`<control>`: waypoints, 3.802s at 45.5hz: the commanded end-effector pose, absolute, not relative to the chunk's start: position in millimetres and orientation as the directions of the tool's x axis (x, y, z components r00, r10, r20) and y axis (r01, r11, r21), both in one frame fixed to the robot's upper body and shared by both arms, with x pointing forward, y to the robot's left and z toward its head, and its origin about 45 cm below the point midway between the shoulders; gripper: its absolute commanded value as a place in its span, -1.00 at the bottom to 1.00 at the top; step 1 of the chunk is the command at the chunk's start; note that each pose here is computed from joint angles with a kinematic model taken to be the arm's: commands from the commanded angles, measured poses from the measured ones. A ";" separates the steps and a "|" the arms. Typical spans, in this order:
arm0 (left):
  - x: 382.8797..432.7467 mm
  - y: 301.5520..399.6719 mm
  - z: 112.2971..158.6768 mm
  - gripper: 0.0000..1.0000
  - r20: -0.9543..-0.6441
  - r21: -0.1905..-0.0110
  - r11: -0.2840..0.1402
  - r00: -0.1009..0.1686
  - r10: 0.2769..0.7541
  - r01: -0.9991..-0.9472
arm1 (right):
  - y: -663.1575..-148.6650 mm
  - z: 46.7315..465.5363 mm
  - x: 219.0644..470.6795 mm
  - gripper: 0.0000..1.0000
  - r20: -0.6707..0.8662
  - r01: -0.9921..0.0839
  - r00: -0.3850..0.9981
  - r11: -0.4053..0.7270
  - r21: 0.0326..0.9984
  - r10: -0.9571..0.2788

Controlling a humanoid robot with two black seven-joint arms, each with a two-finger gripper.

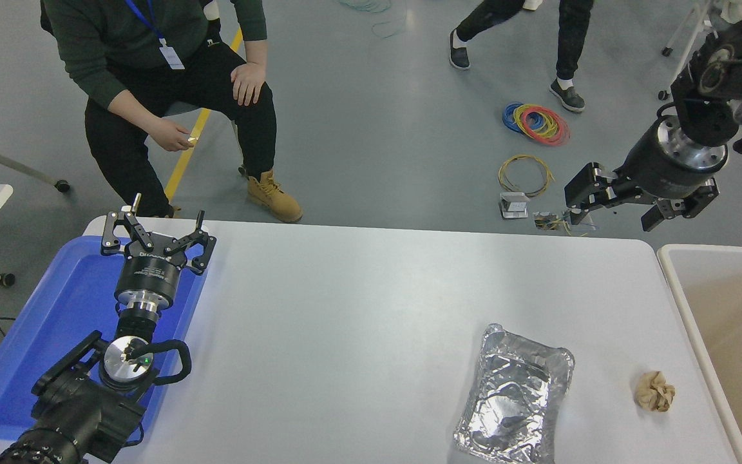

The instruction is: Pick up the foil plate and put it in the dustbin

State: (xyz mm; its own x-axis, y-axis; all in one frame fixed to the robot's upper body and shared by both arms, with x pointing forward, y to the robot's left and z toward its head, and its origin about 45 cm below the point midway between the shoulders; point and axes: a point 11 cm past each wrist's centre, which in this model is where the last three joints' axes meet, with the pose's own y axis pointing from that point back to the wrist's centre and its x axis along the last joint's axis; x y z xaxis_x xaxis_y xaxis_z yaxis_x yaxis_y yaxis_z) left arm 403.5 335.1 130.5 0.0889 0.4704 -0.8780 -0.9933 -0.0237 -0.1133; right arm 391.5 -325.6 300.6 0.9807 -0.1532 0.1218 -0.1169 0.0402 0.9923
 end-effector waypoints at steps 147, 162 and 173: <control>403.5 334.5 130.3 1.00 -0.878 -0.113 -0.023 0.089 0.470 -0.993 | -313.1 175.1 347.2 -1.00 0.252 -0.252 0.968 0.031 0.967 0.001; 403.5 334.5 130.3 1.00 -0.878 -0.113 -0.023 0.089 0.470 -0.993 | -293.1 267.3 379.9 -1.00 0.275 -0.276 0.960 0.029 0.961 0.045; 403.5 335.3 130.6 1.00 -0.878 -0.113 -0.023 0.089 0.471 -0.993 | -280.9 326.4 386.3 -1.00 0.240 -0.247 0.964 0.047 0.968 0.114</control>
